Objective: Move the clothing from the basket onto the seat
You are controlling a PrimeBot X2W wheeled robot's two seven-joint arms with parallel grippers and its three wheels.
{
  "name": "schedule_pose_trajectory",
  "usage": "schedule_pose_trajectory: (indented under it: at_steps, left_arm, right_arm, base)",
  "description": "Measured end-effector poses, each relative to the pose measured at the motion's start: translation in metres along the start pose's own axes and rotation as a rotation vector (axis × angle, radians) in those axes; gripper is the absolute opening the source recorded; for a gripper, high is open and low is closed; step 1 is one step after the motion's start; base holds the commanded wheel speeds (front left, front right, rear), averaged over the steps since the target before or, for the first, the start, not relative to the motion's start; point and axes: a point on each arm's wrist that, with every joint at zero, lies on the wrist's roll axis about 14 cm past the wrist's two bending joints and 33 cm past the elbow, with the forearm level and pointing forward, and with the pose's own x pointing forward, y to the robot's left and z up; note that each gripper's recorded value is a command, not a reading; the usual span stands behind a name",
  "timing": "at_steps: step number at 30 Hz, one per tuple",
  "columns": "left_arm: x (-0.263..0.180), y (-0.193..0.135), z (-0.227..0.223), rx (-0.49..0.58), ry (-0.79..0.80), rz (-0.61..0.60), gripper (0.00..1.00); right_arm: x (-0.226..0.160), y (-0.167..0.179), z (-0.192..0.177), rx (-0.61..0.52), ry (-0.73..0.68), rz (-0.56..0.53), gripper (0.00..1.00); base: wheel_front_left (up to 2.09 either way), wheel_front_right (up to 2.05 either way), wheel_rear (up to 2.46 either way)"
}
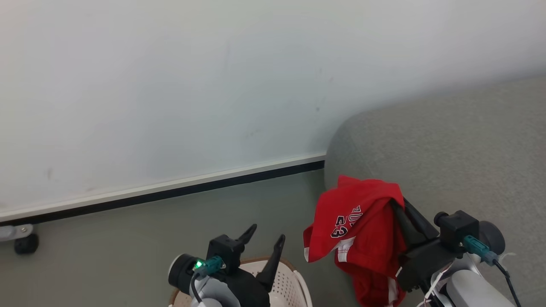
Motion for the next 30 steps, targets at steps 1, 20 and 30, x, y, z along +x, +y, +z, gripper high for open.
schedule_pose_trajectory:
  at_steps: [1,20,30]
  left_arm:
    - [0.001,-0.006,-0.002,0.004,0.005,-0.017,1.0]
    - [0.029,-0.076,-0.025,-0.029,0.042,-0.242,1.0]
    - [0.06,-0.06,-0.02,-0.009,0.007,-0.262,1.0]
  right_arm:
    - [-0.003,-0.005,0.003,-0.009,-0.008,-0.015,0.0]
    - [-0.02,-0.087,0.044,-0.135,-0.082,-0.194,0.0]
    - [0.046,-0.137,0.095,-0.213,-0.131,-0.236,0.0]
  base:
    - [0.0,0.0,0.0]
    - [0.0,0.0,0.0]
    - [0.0,0.0,0.0]
